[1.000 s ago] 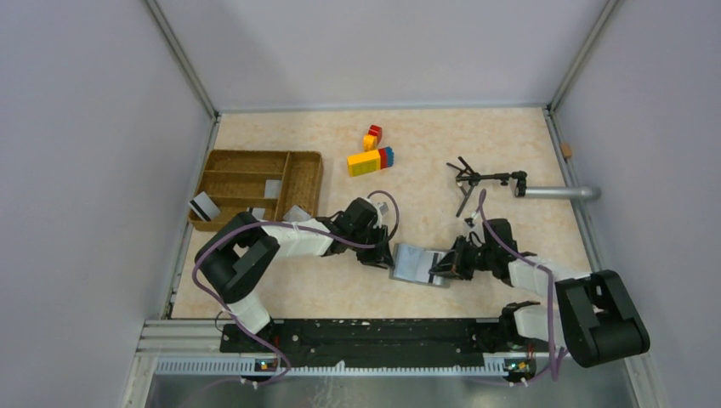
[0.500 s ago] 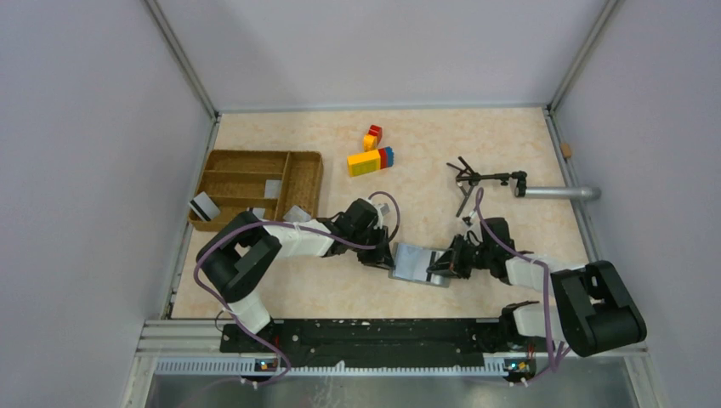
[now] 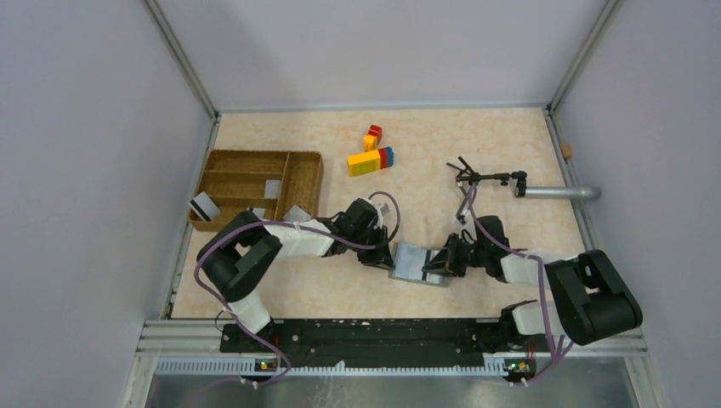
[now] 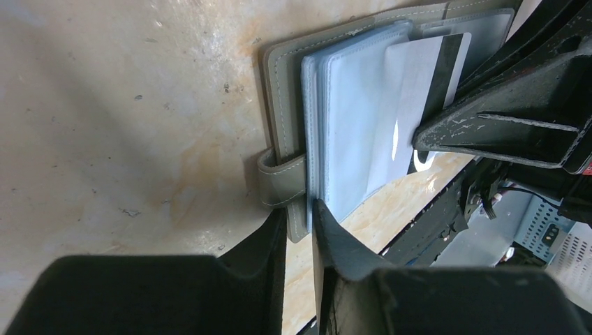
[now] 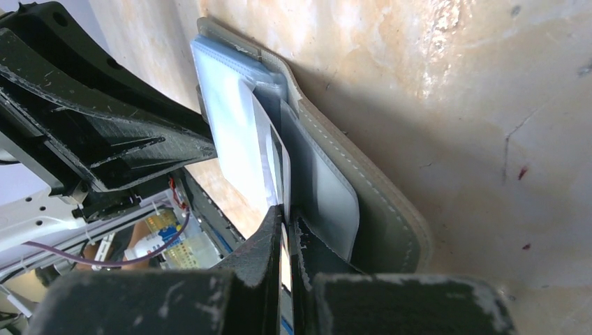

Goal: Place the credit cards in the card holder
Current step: Insert the credit card into the card holder.

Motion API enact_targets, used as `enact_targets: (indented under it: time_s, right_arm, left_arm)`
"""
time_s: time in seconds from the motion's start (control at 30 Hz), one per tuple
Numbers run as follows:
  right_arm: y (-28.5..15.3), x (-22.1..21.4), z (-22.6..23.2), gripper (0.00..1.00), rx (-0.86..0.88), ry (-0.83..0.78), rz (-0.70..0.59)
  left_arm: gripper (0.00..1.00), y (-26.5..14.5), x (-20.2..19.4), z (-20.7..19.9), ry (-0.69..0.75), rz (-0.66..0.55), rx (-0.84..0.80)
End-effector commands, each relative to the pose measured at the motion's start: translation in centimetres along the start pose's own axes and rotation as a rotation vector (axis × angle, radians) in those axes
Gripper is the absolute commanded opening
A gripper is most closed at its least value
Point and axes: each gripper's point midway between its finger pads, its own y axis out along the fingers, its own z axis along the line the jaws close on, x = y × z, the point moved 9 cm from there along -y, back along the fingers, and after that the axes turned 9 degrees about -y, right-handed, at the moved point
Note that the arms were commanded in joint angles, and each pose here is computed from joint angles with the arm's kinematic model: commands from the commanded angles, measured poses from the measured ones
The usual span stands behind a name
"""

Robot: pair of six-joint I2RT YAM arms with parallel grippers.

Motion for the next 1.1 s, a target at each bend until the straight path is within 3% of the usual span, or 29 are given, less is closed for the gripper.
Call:
enact_targets:
  time_s: [0.0,0.4,0.53,0.63,1.07]
  right_arm:
    - [0.7,0.1,-0.7,0.0,-0.088,-0.007,-0.011]
    - [2.0,1.0,0.1,0.05,-0.091,-0.025,0.001]
    - [2.1,1.5,0.5,0.11,-0.097,-0.038,-0.005]
    - [1.7,1.9,0.8,0.15,-0.123,-0.059,-0.017]
    - [-1.6,2.8,2.7,0.41,-0.269,-0.166,-0.086]
  left_arm:
    - [0.19,0.7,-0.1,0.1,0.014,0.004,-0.01]
    - [0.14,0.6,-0.1,-0.2,0.015,0.003,-0.04]
    - [0.11,0.7,-0.3,-0.2,0.007,0.007,-0.05]
    - [0.01,0.6,-0.3,0.0,0.003,0.0,-0.046]
    - [0.0,0.5,-0.4,0.1,-0.002,-0.013,-0.049]
